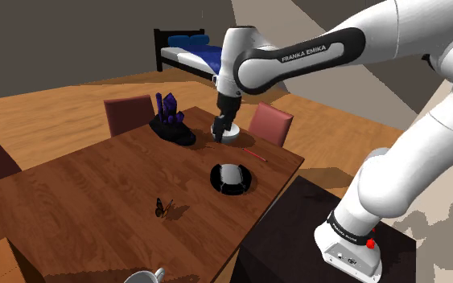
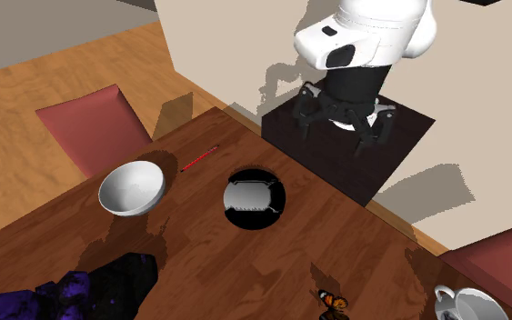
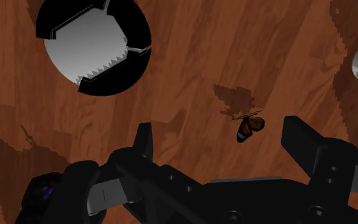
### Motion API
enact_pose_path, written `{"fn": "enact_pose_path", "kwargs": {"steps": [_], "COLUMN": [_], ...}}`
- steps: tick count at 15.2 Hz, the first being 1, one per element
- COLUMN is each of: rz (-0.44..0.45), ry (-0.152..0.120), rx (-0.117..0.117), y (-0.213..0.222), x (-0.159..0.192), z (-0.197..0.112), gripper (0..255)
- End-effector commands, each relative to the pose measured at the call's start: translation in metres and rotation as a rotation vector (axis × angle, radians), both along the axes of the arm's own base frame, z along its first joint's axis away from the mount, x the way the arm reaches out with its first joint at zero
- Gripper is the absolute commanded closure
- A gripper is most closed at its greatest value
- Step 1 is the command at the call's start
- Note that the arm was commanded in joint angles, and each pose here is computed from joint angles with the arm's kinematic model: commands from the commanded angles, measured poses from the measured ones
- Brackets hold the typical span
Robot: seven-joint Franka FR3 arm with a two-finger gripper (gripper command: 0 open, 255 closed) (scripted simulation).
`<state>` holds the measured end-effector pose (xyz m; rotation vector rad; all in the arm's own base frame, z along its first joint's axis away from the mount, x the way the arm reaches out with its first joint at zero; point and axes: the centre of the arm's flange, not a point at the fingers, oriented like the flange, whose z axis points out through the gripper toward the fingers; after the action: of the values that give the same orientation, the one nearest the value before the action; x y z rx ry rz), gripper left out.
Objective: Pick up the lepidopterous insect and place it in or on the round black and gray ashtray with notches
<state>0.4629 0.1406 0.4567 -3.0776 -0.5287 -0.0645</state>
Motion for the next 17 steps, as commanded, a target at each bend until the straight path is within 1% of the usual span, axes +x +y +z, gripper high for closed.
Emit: {"fn": "enact_pose_path", "kwargs": {"steps": [1,9,17], "rz": [0.020,0.098,0.176], "ry": [0.015,0.074,0.133], "rx": [-0.003,-0.020,-0.036], "y": [0.017,0.072,0.130], "x": [0.015,0.067,0.108], "z": [-0.019,-0.100,-0.185], "gripper": [0,0,0]}}
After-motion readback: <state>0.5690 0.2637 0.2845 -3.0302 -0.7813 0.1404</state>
